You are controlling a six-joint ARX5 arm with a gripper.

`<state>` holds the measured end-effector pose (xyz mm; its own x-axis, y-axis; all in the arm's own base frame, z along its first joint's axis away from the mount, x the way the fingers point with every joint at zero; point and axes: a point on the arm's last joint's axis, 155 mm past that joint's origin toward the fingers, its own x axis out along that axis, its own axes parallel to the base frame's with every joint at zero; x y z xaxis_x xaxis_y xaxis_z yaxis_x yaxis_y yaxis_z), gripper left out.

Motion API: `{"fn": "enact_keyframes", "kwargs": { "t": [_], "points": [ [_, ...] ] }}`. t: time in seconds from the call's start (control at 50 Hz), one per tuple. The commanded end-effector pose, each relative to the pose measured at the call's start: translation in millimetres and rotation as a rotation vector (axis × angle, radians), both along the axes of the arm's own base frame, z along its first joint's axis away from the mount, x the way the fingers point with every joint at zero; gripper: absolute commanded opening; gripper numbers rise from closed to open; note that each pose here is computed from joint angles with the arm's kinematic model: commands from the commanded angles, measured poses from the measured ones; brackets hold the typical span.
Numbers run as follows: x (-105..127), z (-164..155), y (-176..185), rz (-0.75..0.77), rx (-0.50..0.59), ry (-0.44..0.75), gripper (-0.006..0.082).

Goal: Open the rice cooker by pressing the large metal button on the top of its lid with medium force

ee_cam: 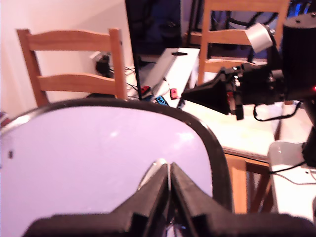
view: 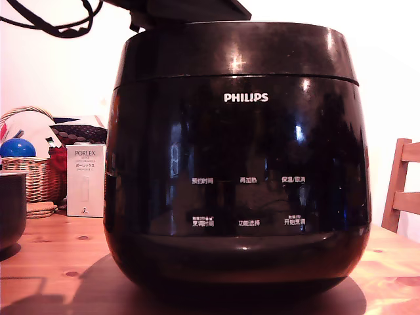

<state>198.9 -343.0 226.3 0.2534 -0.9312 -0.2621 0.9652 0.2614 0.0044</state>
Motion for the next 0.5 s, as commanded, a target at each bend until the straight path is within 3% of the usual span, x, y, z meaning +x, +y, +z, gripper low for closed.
{"fn": "enact_keyframes", "kwargs": {
  "t": [0.0,0.48],
  "points": [
    [0.0,-10.9,4.5,0.012,0.017,0.016,-0.0021],
    [1.7,-38.2,14.4,0.045,0.123,0.054,-0.0021]
  ]
}}
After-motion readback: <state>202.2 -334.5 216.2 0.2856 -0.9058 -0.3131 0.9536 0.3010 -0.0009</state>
